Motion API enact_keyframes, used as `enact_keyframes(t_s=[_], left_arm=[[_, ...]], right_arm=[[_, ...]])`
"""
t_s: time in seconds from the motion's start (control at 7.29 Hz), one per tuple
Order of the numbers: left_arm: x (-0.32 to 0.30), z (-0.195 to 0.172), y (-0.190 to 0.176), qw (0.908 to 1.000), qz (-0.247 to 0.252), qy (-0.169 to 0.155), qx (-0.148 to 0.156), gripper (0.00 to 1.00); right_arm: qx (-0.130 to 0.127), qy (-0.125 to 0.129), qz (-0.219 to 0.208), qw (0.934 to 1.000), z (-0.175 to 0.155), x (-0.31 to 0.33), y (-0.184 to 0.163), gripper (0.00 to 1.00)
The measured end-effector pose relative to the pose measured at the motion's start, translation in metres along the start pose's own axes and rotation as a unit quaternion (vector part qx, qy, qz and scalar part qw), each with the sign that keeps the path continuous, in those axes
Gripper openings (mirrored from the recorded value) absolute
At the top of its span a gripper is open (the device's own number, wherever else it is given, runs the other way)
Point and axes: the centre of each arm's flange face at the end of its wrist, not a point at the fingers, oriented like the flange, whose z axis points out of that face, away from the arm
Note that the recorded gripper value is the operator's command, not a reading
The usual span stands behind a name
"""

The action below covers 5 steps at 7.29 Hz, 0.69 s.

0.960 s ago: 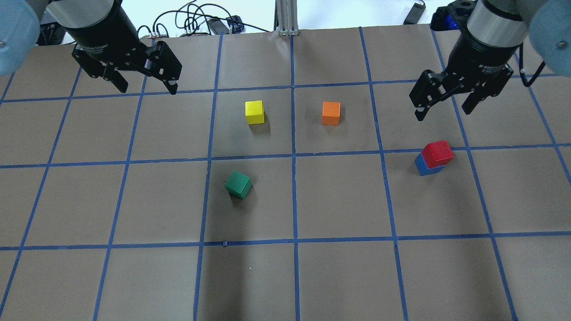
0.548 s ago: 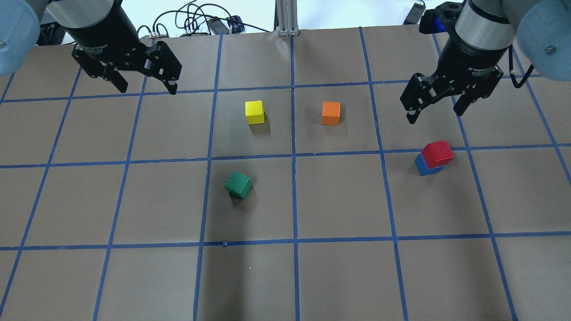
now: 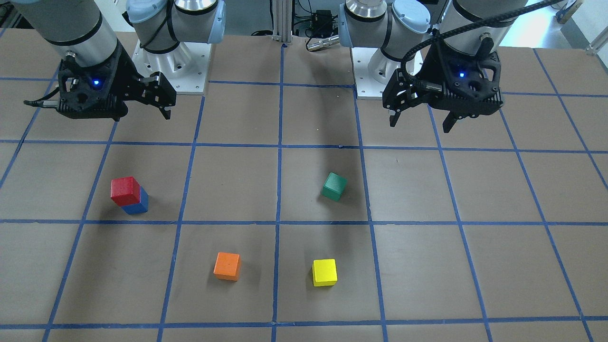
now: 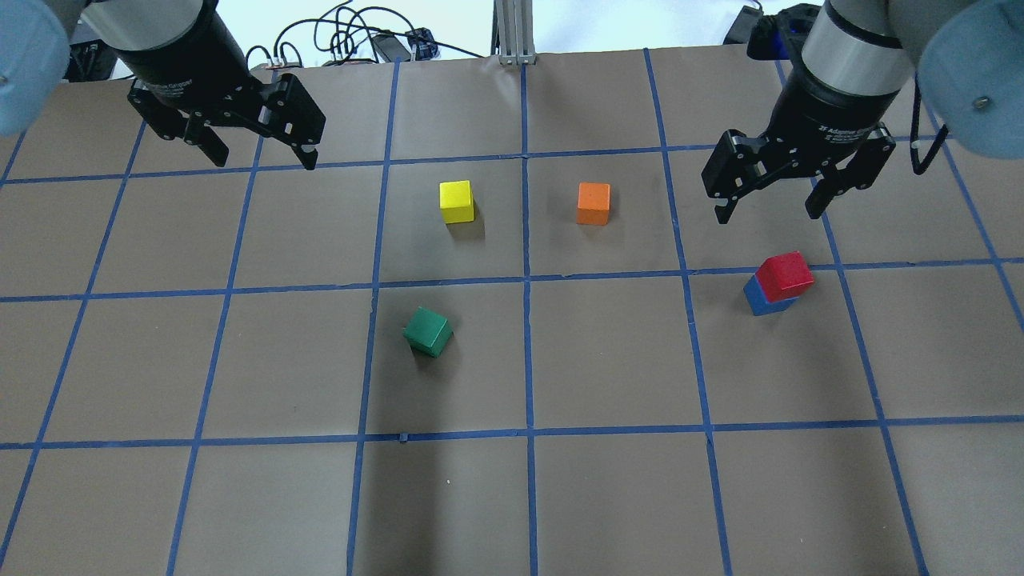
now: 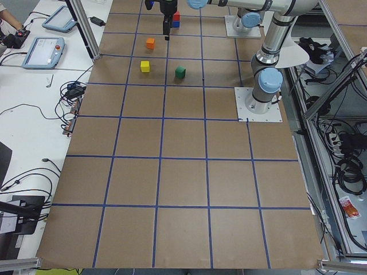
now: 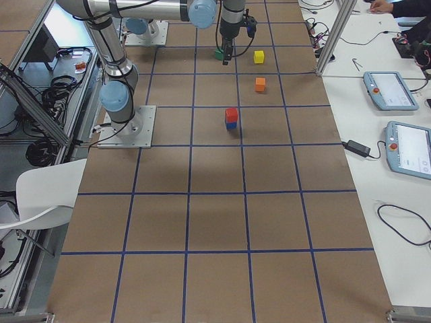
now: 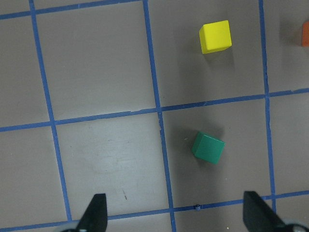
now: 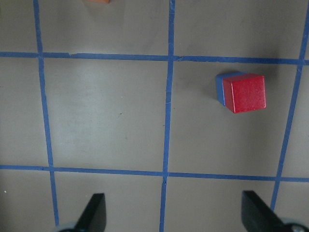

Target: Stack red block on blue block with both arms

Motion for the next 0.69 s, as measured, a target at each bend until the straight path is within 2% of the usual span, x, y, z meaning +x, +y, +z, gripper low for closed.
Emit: enact_keyframes(t_s=[0.69], left_arm=[[-0.0011,-0.0026,0.0019,1.0,0.001,-0.005,0.002,1.0]], right_arm=[[0.008,-0.002,-0.004,1.0,-0.0031,-0.0064,0.0029,1.0]])
